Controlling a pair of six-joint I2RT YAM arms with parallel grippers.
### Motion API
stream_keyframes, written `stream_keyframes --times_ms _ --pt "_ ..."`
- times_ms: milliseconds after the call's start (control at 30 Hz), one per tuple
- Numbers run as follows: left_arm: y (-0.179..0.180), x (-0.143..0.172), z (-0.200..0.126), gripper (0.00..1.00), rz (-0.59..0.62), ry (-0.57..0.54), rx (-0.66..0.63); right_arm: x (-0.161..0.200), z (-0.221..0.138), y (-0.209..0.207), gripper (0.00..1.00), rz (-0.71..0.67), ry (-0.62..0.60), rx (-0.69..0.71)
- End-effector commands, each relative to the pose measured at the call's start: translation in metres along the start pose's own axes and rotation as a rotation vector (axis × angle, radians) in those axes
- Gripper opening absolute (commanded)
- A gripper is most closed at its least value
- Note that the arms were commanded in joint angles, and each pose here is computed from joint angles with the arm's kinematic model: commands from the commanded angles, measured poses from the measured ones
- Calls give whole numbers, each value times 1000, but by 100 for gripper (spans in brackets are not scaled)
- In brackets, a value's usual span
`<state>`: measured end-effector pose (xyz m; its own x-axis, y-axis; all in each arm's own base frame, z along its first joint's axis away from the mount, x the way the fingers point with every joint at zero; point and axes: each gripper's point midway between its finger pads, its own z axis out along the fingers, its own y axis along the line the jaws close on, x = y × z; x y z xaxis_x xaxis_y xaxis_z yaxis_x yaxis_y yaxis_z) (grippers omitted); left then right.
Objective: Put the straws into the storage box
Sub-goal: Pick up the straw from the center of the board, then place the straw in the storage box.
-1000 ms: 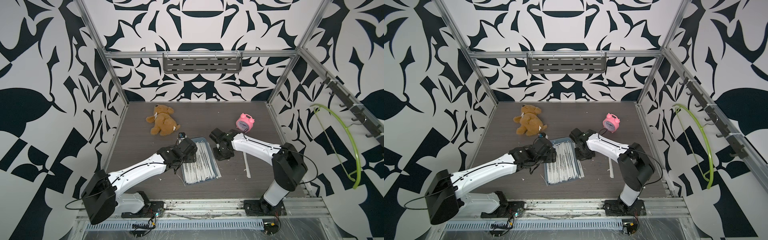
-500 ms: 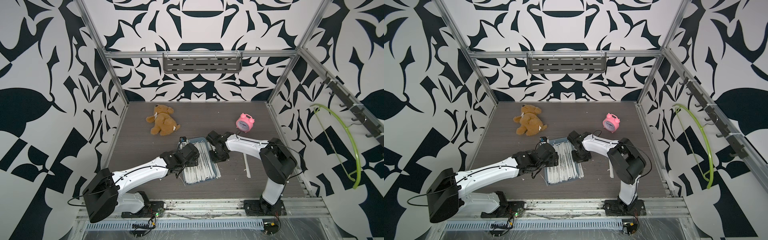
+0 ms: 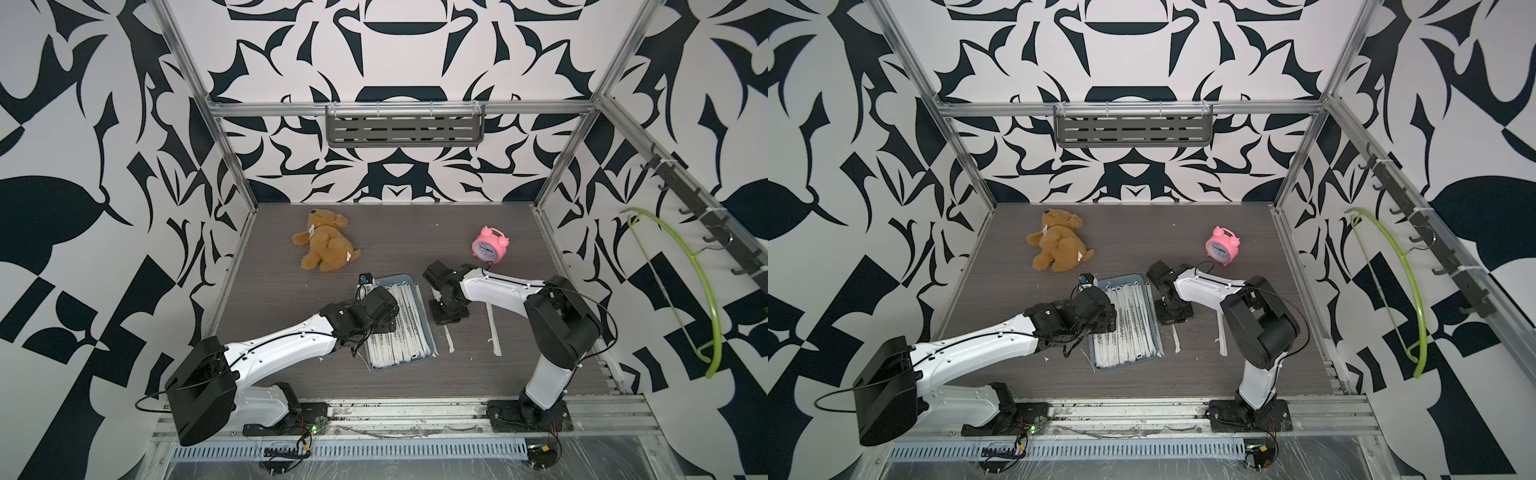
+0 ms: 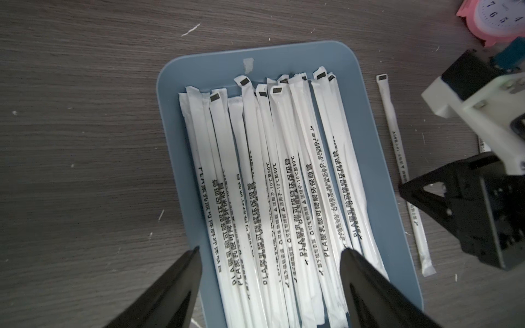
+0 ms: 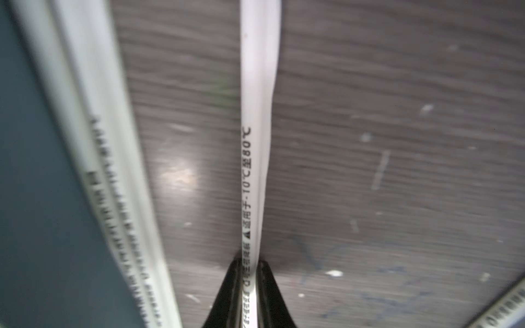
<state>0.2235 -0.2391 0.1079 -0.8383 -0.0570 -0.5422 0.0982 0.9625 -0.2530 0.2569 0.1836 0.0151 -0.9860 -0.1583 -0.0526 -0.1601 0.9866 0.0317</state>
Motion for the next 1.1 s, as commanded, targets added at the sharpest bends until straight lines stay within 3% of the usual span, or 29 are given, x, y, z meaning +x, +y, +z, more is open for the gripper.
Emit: stream_keyframes --times_ms 0,100,200,267,400,567,1067 --pt "2 -5 -4 84 16 -15 -9 0 -8 -10 10 -29 -10 23" --pt "8 -5 -5 84 18 -22 -36 -4 -20 -4 9 -27 -28 -4" --pt "25 -11 -14 84 -24 -42 -78 -14 -56 6 8 -6 -93 -46" --pt "46 -12 -16 84 -77 -33 -124 -18 -84 25 8 -13 -143 -101" --pt "68 -15 -19 84 -139 -42 -141 -13 -107 78 8 -72 -186 -169" --pt "71 -17 -23 84 -161 -55 -126 -19 -83 115 8 -81 -178 -211" --pt "64 -11 -13 83 -160 -18 -110 -14 -19 103 10 -49 -44 -173"
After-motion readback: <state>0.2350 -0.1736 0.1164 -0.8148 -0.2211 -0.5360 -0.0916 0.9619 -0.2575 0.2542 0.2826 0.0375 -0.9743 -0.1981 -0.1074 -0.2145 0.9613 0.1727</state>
